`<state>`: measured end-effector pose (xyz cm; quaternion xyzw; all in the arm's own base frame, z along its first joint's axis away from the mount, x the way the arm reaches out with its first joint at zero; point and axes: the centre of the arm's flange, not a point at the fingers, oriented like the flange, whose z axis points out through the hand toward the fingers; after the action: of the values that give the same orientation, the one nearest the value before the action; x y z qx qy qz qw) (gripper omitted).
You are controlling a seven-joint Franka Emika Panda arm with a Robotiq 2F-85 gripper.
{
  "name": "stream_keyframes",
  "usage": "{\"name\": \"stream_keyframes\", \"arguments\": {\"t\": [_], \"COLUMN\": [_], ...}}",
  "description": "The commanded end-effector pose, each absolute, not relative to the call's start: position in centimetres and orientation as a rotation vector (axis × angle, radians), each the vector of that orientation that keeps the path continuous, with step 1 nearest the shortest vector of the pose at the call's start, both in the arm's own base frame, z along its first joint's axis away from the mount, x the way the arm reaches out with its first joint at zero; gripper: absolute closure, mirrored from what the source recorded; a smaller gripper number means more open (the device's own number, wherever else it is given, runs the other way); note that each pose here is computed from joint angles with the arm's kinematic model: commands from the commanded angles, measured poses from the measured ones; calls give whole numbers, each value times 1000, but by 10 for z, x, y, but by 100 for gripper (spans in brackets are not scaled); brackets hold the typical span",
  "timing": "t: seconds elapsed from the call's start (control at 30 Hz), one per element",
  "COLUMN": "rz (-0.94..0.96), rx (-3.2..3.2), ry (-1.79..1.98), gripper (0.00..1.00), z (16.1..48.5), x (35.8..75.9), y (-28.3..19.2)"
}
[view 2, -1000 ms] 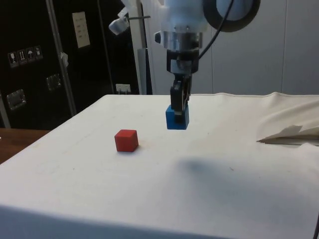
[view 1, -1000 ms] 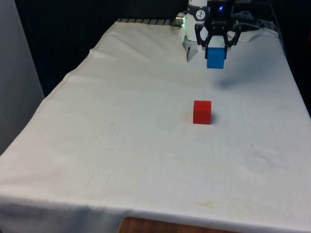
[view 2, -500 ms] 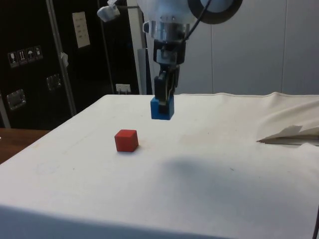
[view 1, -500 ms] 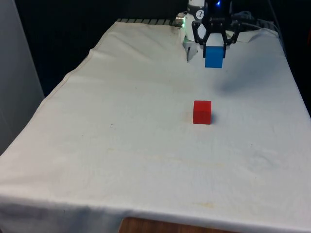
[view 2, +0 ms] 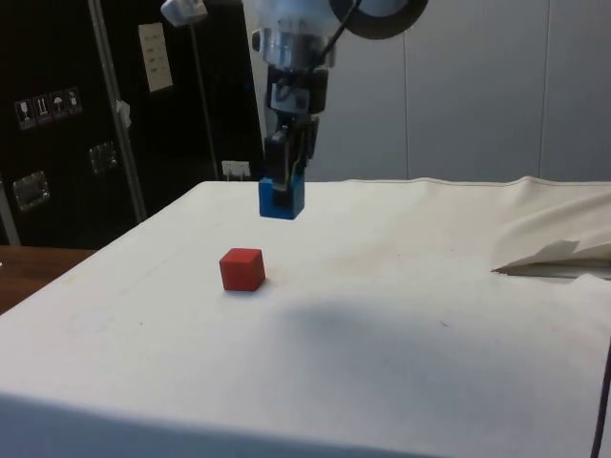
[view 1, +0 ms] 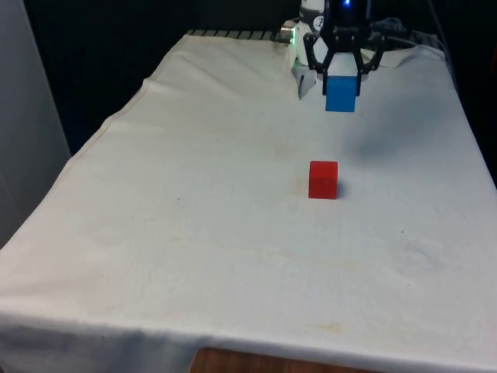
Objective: Stack the two cubes.
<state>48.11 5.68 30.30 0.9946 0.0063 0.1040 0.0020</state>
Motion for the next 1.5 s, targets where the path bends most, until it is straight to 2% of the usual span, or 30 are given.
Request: {"name": "stream_keyframes", "arguments": {"t": [0.0,0.63,1.07,1.47], "rz": [326,358,317,275], "rx": [3126,3129,3148,3164], "ry": [13,-9,-38,-54], "gripper": [98,98,98,98], "z": [303,297,280,261], "x": [488,543,563,565], "y": [57,52,47,46]}}
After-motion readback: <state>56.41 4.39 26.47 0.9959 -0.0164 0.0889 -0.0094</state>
